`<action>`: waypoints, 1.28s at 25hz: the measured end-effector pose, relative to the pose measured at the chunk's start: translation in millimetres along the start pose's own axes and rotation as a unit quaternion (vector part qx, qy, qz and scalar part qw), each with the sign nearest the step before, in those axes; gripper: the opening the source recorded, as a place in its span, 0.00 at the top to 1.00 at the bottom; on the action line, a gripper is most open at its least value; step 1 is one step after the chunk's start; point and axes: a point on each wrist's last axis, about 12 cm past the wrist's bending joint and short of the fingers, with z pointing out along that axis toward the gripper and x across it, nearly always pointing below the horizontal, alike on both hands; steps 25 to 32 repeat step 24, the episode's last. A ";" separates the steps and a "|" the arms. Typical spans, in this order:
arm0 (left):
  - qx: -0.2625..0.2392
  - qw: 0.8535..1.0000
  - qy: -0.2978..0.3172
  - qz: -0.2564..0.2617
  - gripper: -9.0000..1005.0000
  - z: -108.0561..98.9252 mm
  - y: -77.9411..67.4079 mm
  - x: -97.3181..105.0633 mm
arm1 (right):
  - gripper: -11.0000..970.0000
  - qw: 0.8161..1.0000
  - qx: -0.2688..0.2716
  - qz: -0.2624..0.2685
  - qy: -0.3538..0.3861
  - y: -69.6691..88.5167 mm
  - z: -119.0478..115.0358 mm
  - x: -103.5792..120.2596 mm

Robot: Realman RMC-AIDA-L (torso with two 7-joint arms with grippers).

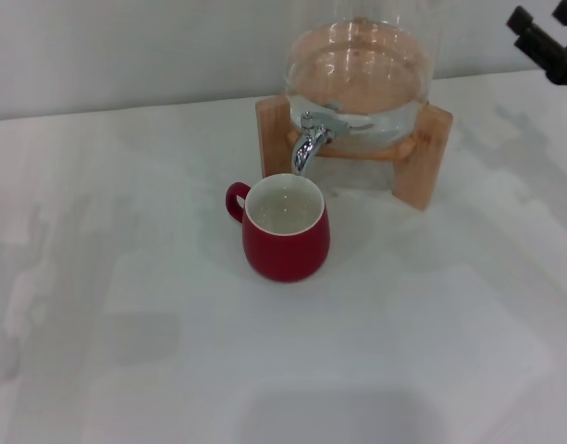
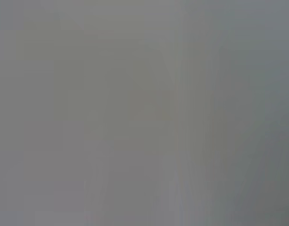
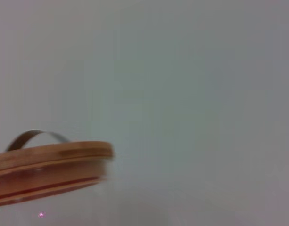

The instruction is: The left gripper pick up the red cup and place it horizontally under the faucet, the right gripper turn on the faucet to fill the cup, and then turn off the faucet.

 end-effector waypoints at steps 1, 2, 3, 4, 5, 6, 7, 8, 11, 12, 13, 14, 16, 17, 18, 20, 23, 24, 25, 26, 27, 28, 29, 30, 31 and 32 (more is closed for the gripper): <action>-0.001 1.000 -0.001 0.000 0.33 0.1 0.2 -0.2 | 0.13 1.000 0.008 -0.004 -0.002 -2.8 -0.2 -1.2; -0.003 1.000 -0.002 0.000 0.33 0.1 0.7 -0.6 | 0.13 1.000 0.016 -0.008 -0.004 -5.1 -0.4 -2.2; -0.006 1.000 -0.004 -0.001 0.33 0.1 1.3 -0.9 | 0.13 1.000 0.023 -0.013 -0.005 -7.2 -0.6 -3.0; -0.014 1.000 -0.006 -0.003 0.33 0.1 3.1 -1.4 | 0.13 0.999 0.032 -0.018 -0.007 -9.8 -1.1 -3.9; -0.014 1.000 -0.006 -0.003 0.33 0.1 3.1 -1.4 | 0.13 0.999 0.043 -0.027 -0.011 -12.6 -1.9 -5.2; -0.017 1.000 -0.007 -0.005 0.33 0.1 4.0 -1.6 | 0.13 0.999 0.043 -0.027 -0.011 -12.6 -1.9 -5.2; -0.022 1.000 -0.008 -0.006 0.33 0.1 5.4 -2.0 | 0.13 0.998 0.053 -0.032 -0.014 -15.0 -3.0 -5.9; -0.025 1.000 -0.009 -0.007 0.33 0.1 6.1 -2.1 | 0.13 0.997 0.060 -0.037 -0.017 -16.8 -3.7 -6.4; -0.040 0.999 -0.010 -0.012 0.33 -0.1 10.3 -2.2 | 0.13 0.995 0.085 -0.051 -0.024 -21.5 -6.2 -7.3; -0.044 0.999 -0.010 -0.013 0.33 -0.1 11.3 -2.2 | 0.13 0.995 0.085 -0.051 -0.024 -21.5 -6.2 -7.3; -0.050 0.999 -0.010 -0.015 0.33 0.0 12.6 -2.2 | 0.13 0.994 0.093 -0.056 -0.026 -22.5 -7.1 -7.2; -0.054 0.998 -0.009 -0.017 0.33 -0.1 13.6 -2.1 | 0.13 0.991 0.112 -0.067 -0.033 -24.4 -9.2 -7.0; -0.061 0.998 -0.010 -0.019 0.33 -0.2 15.3 -2.3 | 0.13 0.989 0.122 -0.074 -0.034 -24.8 -10.5 -6.0; -0.064 0.998 -0.012 -0.020 0.33 -0.4 16.0 -2.7 | 0.13 0.988 0.126 -0.078 -0.034 -24.9 -10.9 -5.5; -0.067 0.997 -0.014 -0.021 0.33 -0.8 16.7 -3.1 | 0.13 0.988 0.130 -0.081 -0.034 -25.1 -11.3 -5.1; -0.073 0.997 -0.020 -0.023 0.33 -2.3 17.6 -3.8 | 0.13 0.987 0.135 -0.085 -0.033 -25.8 -12.1 -4.5; -0.077 0.996 -0.028 -0.025 0.33 -4.7 18.3 -5.0 | 0.13 0.986 0.139 -0.084 -0.033 -27.3 -12.9 -4.8; -0.078 0.996 -0.030 -0.026 0.33 -5.1 18.3 -5.4 | 0.13 0.986 0.142 -0.084 -0.034 -28.2 -13.7 -5.3; -0.078 0.996 -0.030 -0.026 0.33 -5.1 18.3 -5.4 | 0.13 0.986 0.142 -0.084 -0.034 -28.2 -13.7 -5.3; -0.078 0.996 -0.030 -0.026 0.33 -5.1 18.3 -5.4 | 0.13 0.986 0.142 -0.084 -0.034 -28.2 -13.7 -5.3; -0.078 0.996 -0.030 -0.026 0.33 -5.1 18.3 -5.4 | 0.13 0.986 0.142 -0.084 -0.034 -28.2 -13.7 -5.3; -0.078 0.996 -0.030 -0.026 0.33 -5.1 18.3 -5.4 | 0.13 0.986 0.142 -0.084 -0.034 -28.2 -13.7 -5.3; -0.078 0.996 -0.030 -0.026 0.33 -5.1 18.3 -5.4 | 0.13 0.986 0.142 -0.084 -0.034 -28.2 -13.7 -5.3; -0.078 0.996 -0.030 -0.026 0.33 -5.1 18.3 -5.4 | 0.13 0.986 0.142 -0.084 -0.034 -28.2 -13.7 -5.3; -0.078 0.996 -0.030 -0.026 0.33 -5.1 18.3 -5.4 | 0.13 0.986 0.142 -0.084 -0.034 -28.2 -13.7 -5.3; -0.078 0.996 -0.030 -0.026 0.33 -5.1 18.3 -5.4 | 0.13 0.986 0.142 -0.084 -0.034 -28.2 -13.7 -5.3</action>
